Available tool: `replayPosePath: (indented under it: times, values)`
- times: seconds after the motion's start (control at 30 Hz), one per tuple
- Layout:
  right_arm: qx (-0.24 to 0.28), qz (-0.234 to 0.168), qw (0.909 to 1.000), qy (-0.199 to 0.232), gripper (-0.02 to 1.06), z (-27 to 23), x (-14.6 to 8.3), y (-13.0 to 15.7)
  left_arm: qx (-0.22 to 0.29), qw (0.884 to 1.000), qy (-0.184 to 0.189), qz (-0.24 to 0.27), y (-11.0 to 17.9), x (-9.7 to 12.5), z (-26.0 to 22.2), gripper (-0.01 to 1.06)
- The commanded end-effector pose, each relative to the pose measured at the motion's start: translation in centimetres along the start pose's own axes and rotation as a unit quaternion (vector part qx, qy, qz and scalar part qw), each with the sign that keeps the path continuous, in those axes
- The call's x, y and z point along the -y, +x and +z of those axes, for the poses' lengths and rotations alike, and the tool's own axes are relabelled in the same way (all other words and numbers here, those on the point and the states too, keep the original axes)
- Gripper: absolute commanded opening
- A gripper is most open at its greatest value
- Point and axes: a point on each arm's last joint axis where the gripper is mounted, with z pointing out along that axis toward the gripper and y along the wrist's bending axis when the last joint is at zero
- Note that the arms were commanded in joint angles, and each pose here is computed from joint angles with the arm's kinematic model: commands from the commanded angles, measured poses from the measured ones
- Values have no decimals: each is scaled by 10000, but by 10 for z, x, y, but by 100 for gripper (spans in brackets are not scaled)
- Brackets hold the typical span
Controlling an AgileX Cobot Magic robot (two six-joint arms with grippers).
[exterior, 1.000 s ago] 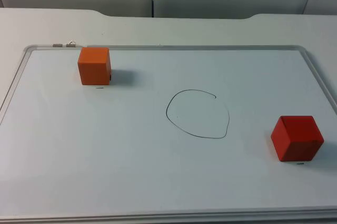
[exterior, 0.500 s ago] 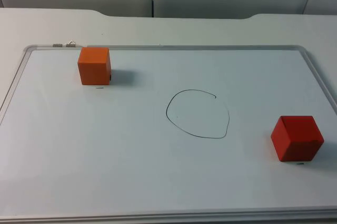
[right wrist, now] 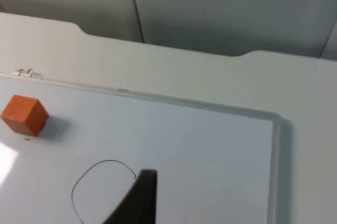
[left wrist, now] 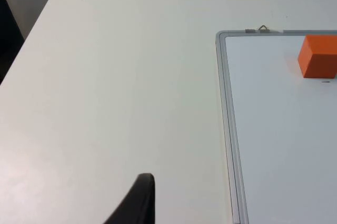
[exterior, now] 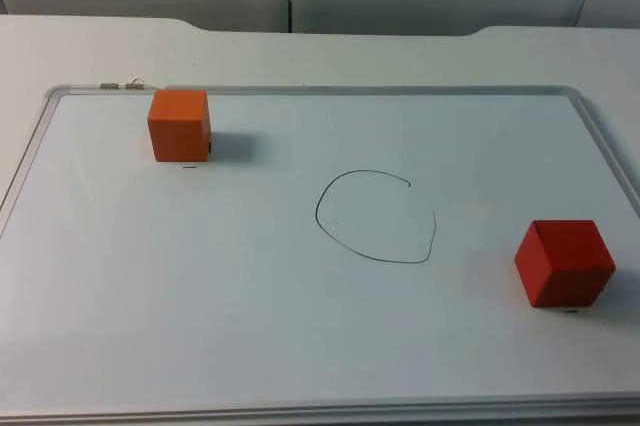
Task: Pick up one cube with the left hand and another cube with the right hand. First place the cube in the right hand at the target position, then stack the cube in the left hand on top.
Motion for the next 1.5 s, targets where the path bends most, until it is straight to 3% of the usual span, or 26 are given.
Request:
replayPosePath:
  times: [0.0,0.23,0.47,0.57,0.77,0.93,1.0,1.03,1.2,1.47]
  values:
    - [-184,63,9998,-60,98,15,3,-3,28,10000,43,-7,1,0,1,105]
    - [-1104,612,9920,-96,98,66,7,8,28,10000,34,-3,1,0,1,105]
    - [-1869,264,9813,390,98,111,-19,22,28,10000,34,-3,1,0,1,105]
    - [-2298,90,9709,665,98,134,-31,34,28,10000,34,-3,1,0,1,105]
    - [-2929,11,9538,670,98,173,-39,58,28,10000,34,-3,1,0,1,105]
    - [-3152,139,9465,682,98,195,-38,95,28,10000,34,-3,1,0,1,105]
    - [-3106,209,9482,632,98,201,-38,111,28,10000,34,-3,1,0,1,105]
    - [-2946,299,9533,595,98,205,-39,116,28,10000,34,-3,1,0,1,105]
    - [-2788,409,9577,587,98,211,-39,120,28,10000,34,-3,1,0,1,105]
    - [-3102,613,9461,695,98,230,-39,138,28,10000,34,-3,1,0,1,105]
